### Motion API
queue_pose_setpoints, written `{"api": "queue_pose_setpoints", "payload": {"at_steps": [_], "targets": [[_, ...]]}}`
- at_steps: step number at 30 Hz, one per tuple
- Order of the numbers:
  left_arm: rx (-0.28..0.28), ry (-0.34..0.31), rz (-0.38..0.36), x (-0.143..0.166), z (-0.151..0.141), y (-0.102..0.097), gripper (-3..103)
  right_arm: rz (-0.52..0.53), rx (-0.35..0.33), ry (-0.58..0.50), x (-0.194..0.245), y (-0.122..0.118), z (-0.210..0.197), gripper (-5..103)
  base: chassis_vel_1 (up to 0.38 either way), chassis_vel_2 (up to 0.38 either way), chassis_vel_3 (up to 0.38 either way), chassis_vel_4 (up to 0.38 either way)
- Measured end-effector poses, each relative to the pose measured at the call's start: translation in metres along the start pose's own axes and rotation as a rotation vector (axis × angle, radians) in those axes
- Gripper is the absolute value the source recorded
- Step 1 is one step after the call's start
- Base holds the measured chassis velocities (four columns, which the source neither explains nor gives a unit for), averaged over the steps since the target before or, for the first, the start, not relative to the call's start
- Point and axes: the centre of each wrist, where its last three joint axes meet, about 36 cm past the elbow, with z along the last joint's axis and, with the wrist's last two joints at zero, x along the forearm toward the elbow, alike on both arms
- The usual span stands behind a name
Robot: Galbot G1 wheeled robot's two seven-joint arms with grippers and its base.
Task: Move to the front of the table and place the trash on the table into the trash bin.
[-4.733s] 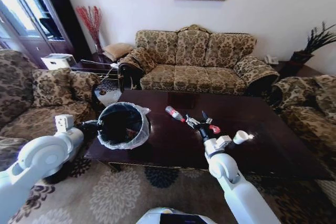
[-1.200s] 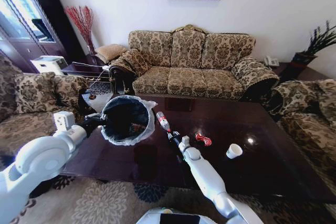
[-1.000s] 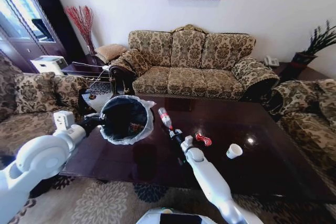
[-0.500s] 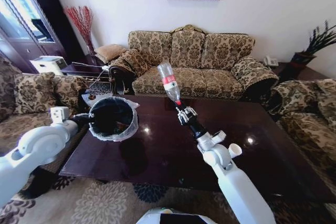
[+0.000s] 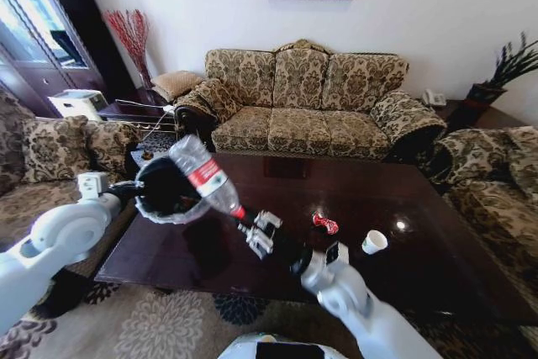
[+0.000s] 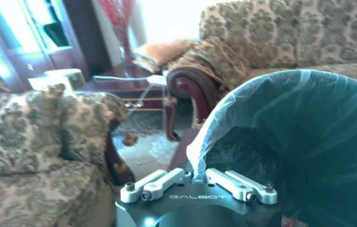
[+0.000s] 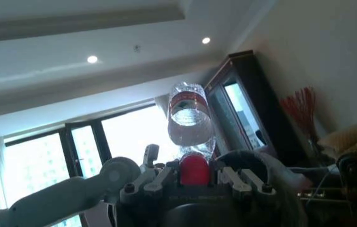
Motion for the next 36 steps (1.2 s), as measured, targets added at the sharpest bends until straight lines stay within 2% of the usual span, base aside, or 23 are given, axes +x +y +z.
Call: {"api": "queue_pose_setpoints", "payload": {"at_steps": [1, 2, 4, 5, 6, 7, 8, 10, 11, 12, 13, 14, 16, 17, 19, 21, 22, 23, 24, 28, 36], "targets": [[0.0, -0.011, -0.012, -0.002, 0.002, 0.002, 0, 0.041, -0.049, 0.036, -0.003, 0.009, -0.007, 23, 0.0, 0.0, 0.0, 0.0], [0.0, -0.011, -0.012, -0.002, 0.002, 0.002, 0, 0.041, -0.049, 0.036, -0.003, 0.009, -0.007, 23, 0.0, 0.0, 0.0, 0.0], [-0.001, -0.027, -0.023, -0.003, 0.006, 0.002, 0, 0.129, -0.158, 0.096, -0.013, 0.024, -0.023, 23, 0.0, 0.0, 0.0, 0.0], [-0.001, -0.027, -0.023, -0.003, 0.006, 0.002, 0, 0.129, -0.158, 0.096, -0.013, 0.024, -0.023, 23, 0.0, 0.0, 0.0, 0.0], [-0.004, -0.034, -0.021, -0.002, 0.009, 0.002, 0, 0.149, -0.22, 0.124, -0.018, 0.03, -0.032, 23, 0.0, 0.0, 0.0, 0.0], [-0.005, -0.039, -0.016, -0.001, 0.011, 0.001, 0, 0.153, -0.27, 0.147, -0.021, 0.035, -0.038, 23, 0.0, 0.0, 0.0, 0.0], [-0.005, -0.039, -0.016, -0.001, 0.011, 0.001, 0, 0.153, -0.27, 0.147, -0.021, 0.035, -0.038, 23, 0.0, 0.0, 0.0, 0.0], [-0.008, -0.051, -0.009, 0.0, 0.013, 0.0, 0, 0.158, -0.344, 0.191, -0.023, 0.041, -0.046, 23, 0.0, 0.0, 0.0, 0.0], [-0.01, -0.069, -0.004, 0.0, 0.016, -0.002, 0, 0.149, -0.425, 0.237, -0.024, 0.046, -0.052, 23, 0.0, 0.0, 0.0, 0.0], [-0.015, -0.08, -0.001, 0.0, 0.018, -0.003, 0, 0.146, -0.47, 0.261, -0.024, 0.048, -0.056, 23, 0.0, 0.0, 0.0, 0.0], [-0.015, -0.08, -0.001, 0.0, 0.018, -0.003, 0, 0.146, -0.47, 0.261, -0.024, 0.048, -0.056, 23, 0.0, 0.0, 0.0, 0.0], [-0.022, -0.092, 0.012, -0.001, 0.022, -0.006, 0, 0.151, -0.528, 0.295, -0.024, 0.051, -0.061, 23, 0.0, 0.0, 0.0, 0.0], [-0.024, -0.095, 0.018, -0.001, 0.024, -0.007, 0, 0.154, -0.553, 0.307, -0.024, 0.052, -0.063, 23, 0.0, 0.0, 0.0, 0.0], [-0.029, -0.102, 0.037, 0.0, 0.028, -0.01, 0, 0.169, -0.612, 0.33, -0.024, 0.054, -0.068, 23, 0.0, 0.0, 0.0, 0.0], [-0.031, -0.109, 0.048, 0.0, 0.03, -0.012, 0, 0.181, -0.635, 0.338, -0.024, 0.054, -0.069, 23, 0.0, 0.0, 0.0, 0.0], [-0.043, -0.148, 0.094, 0.003, 0.036, -0.02, 0, 0.243, -0.747, 0.352, -0.028, 0.055, -0.074, 23, 0.0, 0.0, 0.0, 0.0], [-0.043, -0.148, 0.094, 0.003, 0.036, -0.02, 0, 0.243, -0.747, 0.352, -0.028, 0.055, -0.074, 23, 0.0, 0.0, 0.0, 0.0], [-0.046, -0.156, 0.107, 0.005, 0.037, -0.022, 0, 0.255, -0.774, 0.353, -0.029, 0.055, -0.075, 23, 0.0, 0.0, 0.0, 0.0], [-0.067, -0.187, 0.158, 0.01, 0.041, -0.028, 0, 0.301, -0.832, 0.344, -0.033, 0.057, -0.076, 23, 0.0, 0.0, 0.0, 0.0], [-0.112, -0.232, 0.215, 0.014, 0.047, -0.035, 0, 0.345, -0.881, 0.322, -0.039, 0.058, -0.077, 23, 0.0, 0.0, 0.0, 0.0], [-0.133, -0.263, 0.311, 0.027, 0.051, -0.048, 0, 0.398, -0.94, 0.269, -0.053, 0.048, -0.067, 23, 0.0, 0.0, 0.0, 0.0]]}}
